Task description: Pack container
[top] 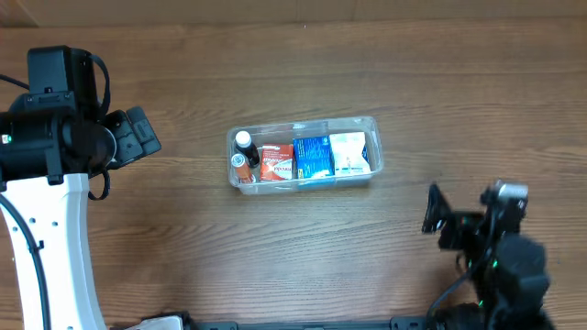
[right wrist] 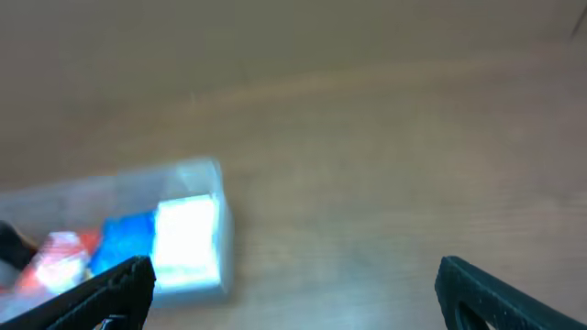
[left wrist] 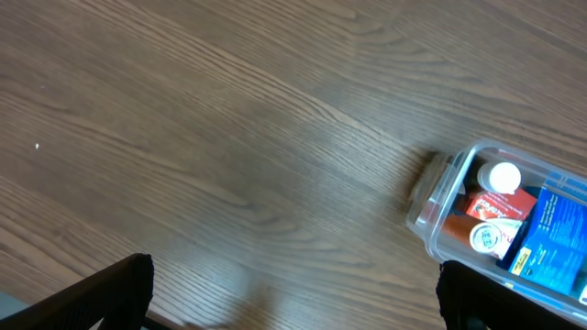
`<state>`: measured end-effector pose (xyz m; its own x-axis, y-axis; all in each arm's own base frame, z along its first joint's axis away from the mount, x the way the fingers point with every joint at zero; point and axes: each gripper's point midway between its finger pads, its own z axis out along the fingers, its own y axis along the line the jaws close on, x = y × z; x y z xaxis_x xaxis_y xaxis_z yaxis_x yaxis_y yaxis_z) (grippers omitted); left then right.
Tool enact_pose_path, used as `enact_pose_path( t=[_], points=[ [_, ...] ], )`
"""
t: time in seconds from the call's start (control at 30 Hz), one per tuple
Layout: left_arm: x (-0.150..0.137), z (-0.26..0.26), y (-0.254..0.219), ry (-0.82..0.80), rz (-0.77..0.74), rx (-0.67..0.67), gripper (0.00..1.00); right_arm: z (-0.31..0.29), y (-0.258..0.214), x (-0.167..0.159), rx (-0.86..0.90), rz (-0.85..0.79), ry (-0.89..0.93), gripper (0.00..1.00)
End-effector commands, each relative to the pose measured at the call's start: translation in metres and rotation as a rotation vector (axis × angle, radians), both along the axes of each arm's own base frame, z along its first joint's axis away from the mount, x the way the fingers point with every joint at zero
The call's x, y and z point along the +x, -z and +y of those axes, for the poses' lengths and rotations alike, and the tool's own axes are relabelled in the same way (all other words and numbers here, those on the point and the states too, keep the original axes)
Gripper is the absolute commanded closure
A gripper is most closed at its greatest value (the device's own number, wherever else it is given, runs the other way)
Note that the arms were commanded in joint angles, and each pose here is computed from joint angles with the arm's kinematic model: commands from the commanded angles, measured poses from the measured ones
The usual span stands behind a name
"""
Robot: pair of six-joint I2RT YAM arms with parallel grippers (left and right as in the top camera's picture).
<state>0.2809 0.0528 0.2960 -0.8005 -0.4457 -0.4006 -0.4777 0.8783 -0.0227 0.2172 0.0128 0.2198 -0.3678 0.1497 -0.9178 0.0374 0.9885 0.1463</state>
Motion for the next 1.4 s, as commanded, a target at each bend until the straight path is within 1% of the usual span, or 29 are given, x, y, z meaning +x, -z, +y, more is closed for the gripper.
enact_pose_path(
  t=[0.0, 0.17, 0.47, 0.57, 1.1, 1.17, 1.2, 1.23, 1.27, 1.3, 1.33, 1.37],
  points=[
    [0.001, 0.000, -0.004, -0.007, -0.014, 0.002, 0.00, -0.001, 0.021, -0.011, 0.001, -0.058, -0.008, 0.00],
    [0.001, 0.000, -0.004, -0.007, -0.014, 0.002, 0.00, -0.005, 0.069, -0.009, 0.000, -0.020, 0.009, 0.00],
    [0.001, 0.000, -0.004, -0.007, -0.014, 0.002, 0.00, -0.001, 0.113, -0.007, -0.001, 0.063, -0.009, 0.00],
    [0.001, 0.000, -0.004, -0.007, -0.014, 0.002, 0.00, 0.005, 0.114, -0.007, 0.012, 0.067, -0.043, 0.00],
    [0.000, 0.001, -0.004, -0.007, -0.013, 0.004, 0.00, 0.005, 0.114, -0.007, 0.012, 0.068, -0.042, 0.00],
    [-0.002, 0.017, -0.006, -0.045, 0.000, 0.092, 0.00, 0.005, 0.114, -0.007, 0.012, 0.068, -0.042, 0.00],
    [-0.005, 0.019, -0.009, -0.049, -0.006, 0.104, 0.00, 0.005, 0.114, -0.007, 0.012, 0.068, -0.042, 0.00],
    [-0.006, 0.018, -0.014, -0.049, -0.036, 0.103, 0.00, 0.005, 0.114, -0.007, 0.012, 0.068, -0.043, 0.00],
    [-0.001, 0.016, -0.024, -0.037, -0.109, 0.099, 0.00, 0.005, 0.114, -0.007, 0.012, 0.068, -0.043, 0.00],
    [0.010, 0.004, -0.036, 0.068, -0.208, 0.085, 0.00, 0.005, 0.114, -0.007, 0.012, 0.068, -0.042, 0.00],
    [0.022, -0.016, -0.051, 0.250, -0.339, 0.086, 0.00, 0.005, 0.114, -0.007, 0.012, 0.068, -0.042, 0.00],
    [0.026, -0.029, -0.060, 0.368, -0.430, 0.104, 0.00, 0.005, 0.114, -0.007, 0.012, 0.068, -0.042, 0.00]
  ],
)
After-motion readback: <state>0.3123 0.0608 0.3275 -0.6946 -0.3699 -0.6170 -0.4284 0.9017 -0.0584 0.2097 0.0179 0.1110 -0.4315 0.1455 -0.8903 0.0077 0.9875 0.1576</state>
